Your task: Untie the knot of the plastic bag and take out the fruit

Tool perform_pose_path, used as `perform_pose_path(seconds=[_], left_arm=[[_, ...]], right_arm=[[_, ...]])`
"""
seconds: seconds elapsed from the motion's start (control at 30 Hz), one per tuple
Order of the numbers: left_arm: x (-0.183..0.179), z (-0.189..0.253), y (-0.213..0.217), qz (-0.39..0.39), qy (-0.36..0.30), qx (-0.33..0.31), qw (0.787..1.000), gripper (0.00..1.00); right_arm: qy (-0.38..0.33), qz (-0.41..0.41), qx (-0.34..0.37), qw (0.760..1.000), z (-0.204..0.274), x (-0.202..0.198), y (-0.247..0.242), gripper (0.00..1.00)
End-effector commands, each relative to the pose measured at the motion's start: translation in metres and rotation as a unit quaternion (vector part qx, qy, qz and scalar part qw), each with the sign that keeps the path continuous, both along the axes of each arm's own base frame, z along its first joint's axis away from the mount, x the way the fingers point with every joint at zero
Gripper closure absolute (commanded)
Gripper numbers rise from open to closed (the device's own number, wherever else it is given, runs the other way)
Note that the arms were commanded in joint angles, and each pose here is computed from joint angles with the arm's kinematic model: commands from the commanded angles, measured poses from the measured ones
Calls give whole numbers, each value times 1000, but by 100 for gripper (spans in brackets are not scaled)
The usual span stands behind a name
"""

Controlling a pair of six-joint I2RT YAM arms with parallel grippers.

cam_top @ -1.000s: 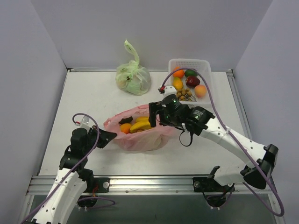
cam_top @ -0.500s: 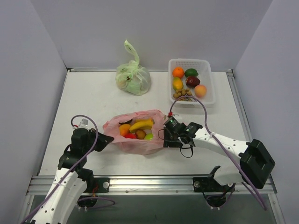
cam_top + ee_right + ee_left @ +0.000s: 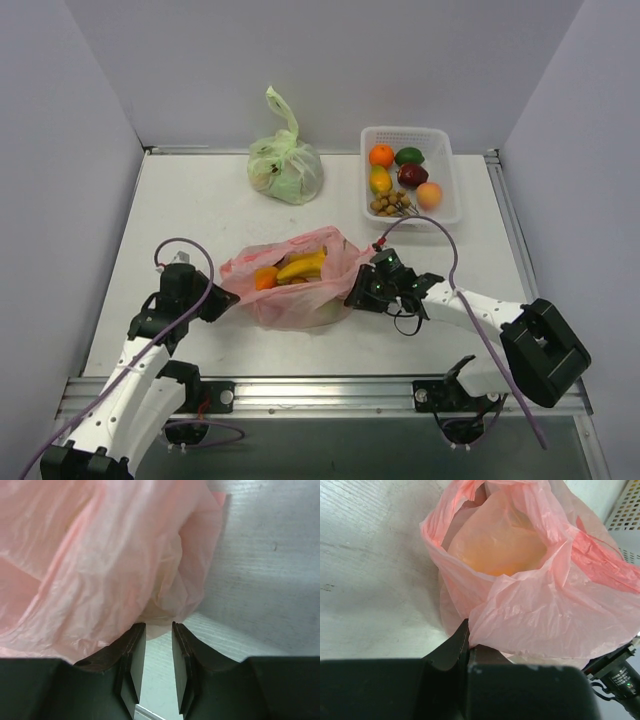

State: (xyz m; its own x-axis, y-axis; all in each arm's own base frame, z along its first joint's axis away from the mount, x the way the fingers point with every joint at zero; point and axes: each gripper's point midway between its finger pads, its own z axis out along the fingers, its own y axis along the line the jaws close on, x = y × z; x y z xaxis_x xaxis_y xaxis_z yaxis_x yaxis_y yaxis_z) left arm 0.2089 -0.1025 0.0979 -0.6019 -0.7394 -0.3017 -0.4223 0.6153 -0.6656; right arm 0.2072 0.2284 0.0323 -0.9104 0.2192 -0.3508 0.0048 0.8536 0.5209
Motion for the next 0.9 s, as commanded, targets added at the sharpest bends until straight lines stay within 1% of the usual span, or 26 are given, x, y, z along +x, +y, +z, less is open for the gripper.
perform_pose_path(seconds=[0.0,0.03,0.07,0.1,0.13,0.17,0.2,0.23,0.3,0.33,0.4,0.43,0.47,0.5,0.57,0.6,0.7,0.73,0.8,0.87], left_arm=[[20,30,-2,-13,-47,11,999,100],[21,32,-2,-23,-51,17,998,100],[20,33,-3,-30,-50,20,998,100],[21,38,-4,-34,-53,22,998,100],[19,39,-3,-41,-53,30,997,92],[15,39,0,-43,-45,38,997,83],[16,48,3,-42,-55,48,996,76],[14,51,6,-49,-61,64,995,62],[7,57,13,-51,-61,84,993,50],[8,69,17,-51,-75,100,991,36],[2,77,21,-54,-78,113,989,24],[4,92,23,-56,-94,121,987,18],[1,95,25,-58,-92,126,986,9],[1,103,25,-62,-100,130,985,6],[3,120,26,-71,-116,143,980,2],[4,123,27,-80,-120,154,977,3],[12,137,23,-101,-135,172,970,2],[13,139,17,-133,-144,187,963,3],[19,136,12,-163,-137,219,952,3],[20,126,-4,-203,-126,243,940,3]], right_arm=[[-50,19,-5,999,31,18,7,72],[-74,25,-9,997,47,22,6,70],[-79,23,-25,996,52,22,-1,68],[-74,15,-58,995,50,18,-16,66],[-89,11,-62,994,61,18,-22,60],[-88,17,-84,992,65,13,-32,56],[-97,13,-98,990,69,13,-39,53],[-110,15,-97,989,80,11,-42,45],[-122,21,-120,985,94,9,-53,39],[-130,24,-122,984,103,8,-56,34],[-145,34,-128,981,125,8,-57,31],[-153,33,-132,979,133,10,-58,29],[-156,36,-139,977,140,10,-58,28],[-176,43,-132,975,159,13,-51,27],[-181,45,-142,972,169,18,-46,22],[-194,46,-132,971,186,22,-38,20],[-191,56,-147,969,189,30,-22,12],[-194,61,-148,968,193,34,-12,10],[-195,57,-157,967,193,40,-6,10],[-183,45,-167,968,185,48,-1,10]])
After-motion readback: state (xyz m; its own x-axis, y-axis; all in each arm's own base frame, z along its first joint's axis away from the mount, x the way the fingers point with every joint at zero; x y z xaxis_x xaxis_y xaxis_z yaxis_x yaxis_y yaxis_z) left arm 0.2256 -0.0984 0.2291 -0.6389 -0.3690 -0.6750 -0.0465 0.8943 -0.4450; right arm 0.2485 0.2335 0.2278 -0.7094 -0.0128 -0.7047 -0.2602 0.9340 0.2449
